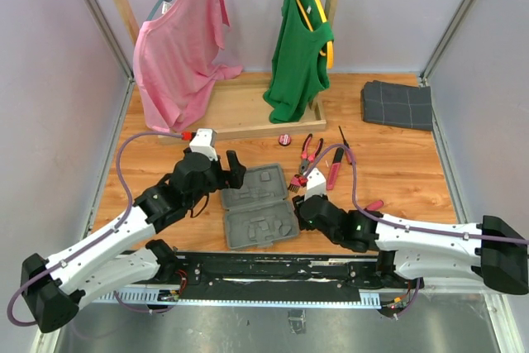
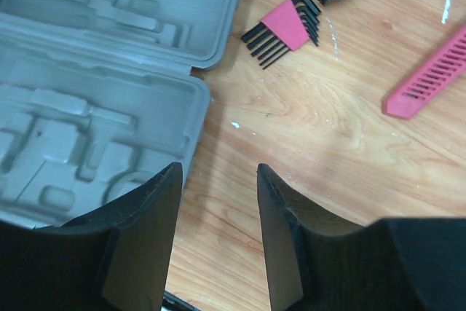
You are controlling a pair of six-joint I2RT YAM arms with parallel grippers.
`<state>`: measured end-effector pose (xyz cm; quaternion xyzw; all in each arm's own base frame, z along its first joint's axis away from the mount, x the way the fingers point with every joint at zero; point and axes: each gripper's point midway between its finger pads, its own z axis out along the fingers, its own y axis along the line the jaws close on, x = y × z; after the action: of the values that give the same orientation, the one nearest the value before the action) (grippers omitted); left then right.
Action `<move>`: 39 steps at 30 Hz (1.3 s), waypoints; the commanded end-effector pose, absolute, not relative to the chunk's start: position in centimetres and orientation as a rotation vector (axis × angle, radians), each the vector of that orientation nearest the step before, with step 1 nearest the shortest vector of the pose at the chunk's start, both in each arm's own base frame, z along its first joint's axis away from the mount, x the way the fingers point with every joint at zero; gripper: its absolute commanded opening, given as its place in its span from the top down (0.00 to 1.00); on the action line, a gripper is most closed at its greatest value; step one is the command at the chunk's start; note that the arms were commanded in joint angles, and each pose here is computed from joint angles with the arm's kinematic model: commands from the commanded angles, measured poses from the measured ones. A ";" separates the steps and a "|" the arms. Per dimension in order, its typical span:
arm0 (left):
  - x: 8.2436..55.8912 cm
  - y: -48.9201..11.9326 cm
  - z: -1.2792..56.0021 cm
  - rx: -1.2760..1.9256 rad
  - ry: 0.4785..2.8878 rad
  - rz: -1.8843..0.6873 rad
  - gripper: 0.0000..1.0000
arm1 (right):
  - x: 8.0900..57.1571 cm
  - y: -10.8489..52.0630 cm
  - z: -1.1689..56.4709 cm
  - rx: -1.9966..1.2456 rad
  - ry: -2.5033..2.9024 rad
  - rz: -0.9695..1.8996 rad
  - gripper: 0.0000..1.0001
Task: Sort the tools into containers
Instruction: Place the storage box at the center of the board.
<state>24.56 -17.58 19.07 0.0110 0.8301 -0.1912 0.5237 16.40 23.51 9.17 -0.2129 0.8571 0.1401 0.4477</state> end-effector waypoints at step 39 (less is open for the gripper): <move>24.4 -15.9 13.7 -0.190 2.209 -0.271 0.01 | 20.1 25.8 2.8 -0.873 2.427 0.412 0.69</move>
<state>24.25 -17.20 13.84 -0.0508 0.8946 -0.1289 0.4250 19.35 26.35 2.90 -0.3411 0.8877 0.1662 0.2609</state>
